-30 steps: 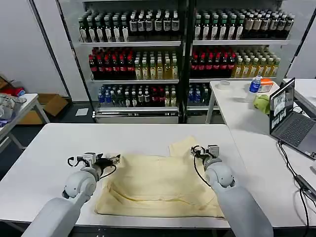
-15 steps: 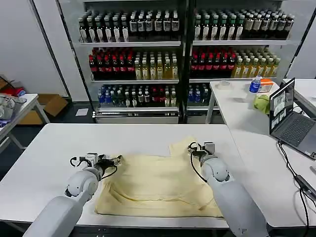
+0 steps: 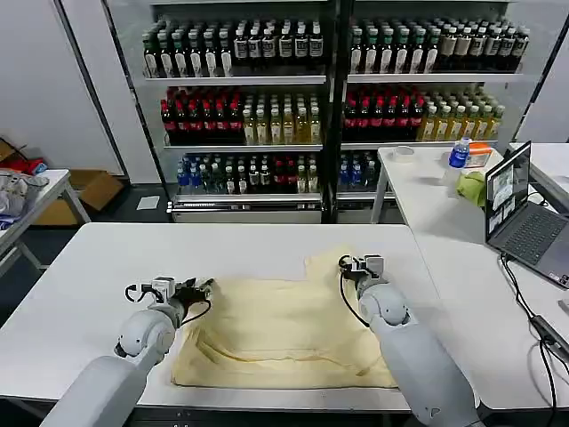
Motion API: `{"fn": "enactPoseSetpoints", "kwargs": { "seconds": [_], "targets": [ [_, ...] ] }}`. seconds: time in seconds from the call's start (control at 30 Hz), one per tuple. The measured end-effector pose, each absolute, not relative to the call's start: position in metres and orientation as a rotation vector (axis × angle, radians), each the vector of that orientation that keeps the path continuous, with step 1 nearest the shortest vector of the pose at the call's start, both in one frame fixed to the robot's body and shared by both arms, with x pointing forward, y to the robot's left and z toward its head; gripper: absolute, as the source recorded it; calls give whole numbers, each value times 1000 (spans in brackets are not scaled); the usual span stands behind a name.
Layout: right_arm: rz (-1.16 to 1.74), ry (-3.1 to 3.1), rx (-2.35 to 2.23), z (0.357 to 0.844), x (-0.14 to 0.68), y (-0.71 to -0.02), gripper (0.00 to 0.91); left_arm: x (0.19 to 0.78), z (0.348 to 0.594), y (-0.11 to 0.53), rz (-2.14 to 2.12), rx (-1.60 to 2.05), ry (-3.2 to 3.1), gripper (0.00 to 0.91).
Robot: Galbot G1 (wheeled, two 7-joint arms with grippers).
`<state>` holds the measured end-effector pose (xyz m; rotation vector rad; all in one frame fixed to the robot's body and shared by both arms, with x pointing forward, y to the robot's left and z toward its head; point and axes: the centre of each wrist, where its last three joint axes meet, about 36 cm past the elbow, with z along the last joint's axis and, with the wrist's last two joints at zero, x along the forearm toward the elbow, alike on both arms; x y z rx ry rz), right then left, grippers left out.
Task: Fold and organize the clothes.
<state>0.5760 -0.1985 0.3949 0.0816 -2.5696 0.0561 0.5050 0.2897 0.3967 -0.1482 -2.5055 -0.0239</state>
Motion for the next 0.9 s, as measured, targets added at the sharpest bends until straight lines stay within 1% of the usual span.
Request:
{"fn": "enactPoseSetpoints", "kwargs": {
  "seconds": [0.33, 0.5, 0.9],
  "targets": [
    [67, -2593, 76, 397, 570, -199, 0, 500, 399, 291, 20, -178, -2520, 10],
    [88, -2638, 95, 405, 560, -198, 0, 495, 404, 295, 38, -181, -2530, 10],
    [94, -2768, 141, 440, 527, -204, 0, 478, 435, 300, 78, -212, -2610, 10]
  ]
}}
